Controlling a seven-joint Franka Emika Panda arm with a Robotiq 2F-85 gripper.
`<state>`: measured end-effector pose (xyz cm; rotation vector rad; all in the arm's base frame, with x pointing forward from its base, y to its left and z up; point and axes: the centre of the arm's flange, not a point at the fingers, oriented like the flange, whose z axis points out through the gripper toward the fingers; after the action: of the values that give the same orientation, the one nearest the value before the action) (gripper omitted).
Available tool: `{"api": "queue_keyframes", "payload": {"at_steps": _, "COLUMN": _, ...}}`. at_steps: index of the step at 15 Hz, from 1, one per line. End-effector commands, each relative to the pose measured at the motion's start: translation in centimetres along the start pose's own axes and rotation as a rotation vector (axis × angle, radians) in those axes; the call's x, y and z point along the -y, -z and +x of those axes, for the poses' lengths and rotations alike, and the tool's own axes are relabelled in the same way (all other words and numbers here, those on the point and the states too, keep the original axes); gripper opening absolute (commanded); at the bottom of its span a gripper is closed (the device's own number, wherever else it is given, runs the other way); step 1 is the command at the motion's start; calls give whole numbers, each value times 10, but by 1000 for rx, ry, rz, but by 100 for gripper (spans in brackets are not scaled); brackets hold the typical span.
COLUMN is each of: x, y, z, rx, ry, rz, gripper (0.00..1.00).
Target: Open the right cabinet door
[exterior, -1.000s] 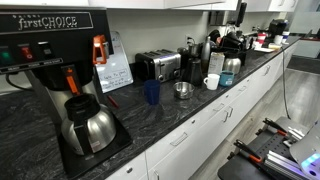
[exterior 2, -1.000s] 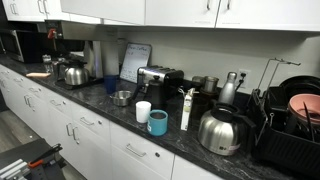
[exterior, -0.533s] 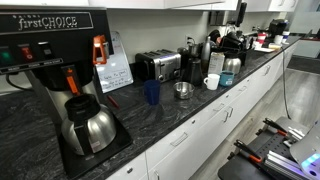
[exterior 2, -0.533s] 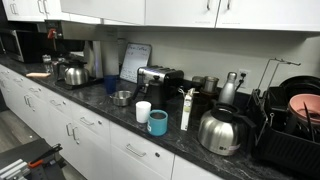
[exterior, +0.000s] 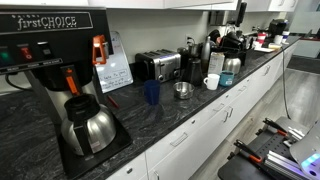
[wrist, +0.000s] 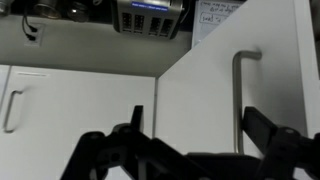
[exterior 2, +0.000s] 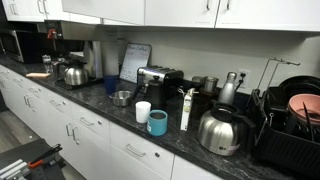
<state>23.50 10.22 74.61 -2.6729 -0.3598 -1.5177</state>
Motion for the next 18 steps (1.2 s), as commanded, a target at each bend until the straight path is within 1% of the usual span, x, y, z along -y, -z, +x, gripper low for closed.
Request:
{"api": "queue_keyframes", "payload": {"at_steps": 1, "x": -38, "y": 70, "z": 8, "rx": -60, "ry": -72, "rz": -87, "gripper": 100}}
{"api": "queue_keyframes", "payload": {"at_steps": 3, "x": -54, "y": 108, "z": 3, "rx": -93, "ry": -106, "rz": -109, "gripper": 100}}
{"api": "queue_keyframes", "payload": {"at_steps": 5, "x": -62, "y": 127, "z": -4, "rx": -110, "ry": -130, "rz": -123, "gripper": 100}}
{"api": "queue_keyframes", "payload": {"at_steps": 6, "x": -63, "y": 131, "z": -5, "rx": -116, "ry": -135, "rz": -130, "gripper": 100}}
{"api": "queue_keyframes", "payload": {"at_steps": 9, "x": -64, "y": 131, "z": -1, "rx": -144, "ry": -150, "rz": -134, "gripper": 100}}
{"api": "queue_keyframes", "payload": {"at_steps": 10, "x": -62, "y": 133, "z": -9, "rx": -141, "ry": -143, "rz": -112, "gripper": 100}}
{"api": "queue_keyframes", "payload": {"at_steps": 18, "x": -62, "y": 132, "z": -8, "rx": -139, "ry": -145, "rz": -114, "gripper": 100}}
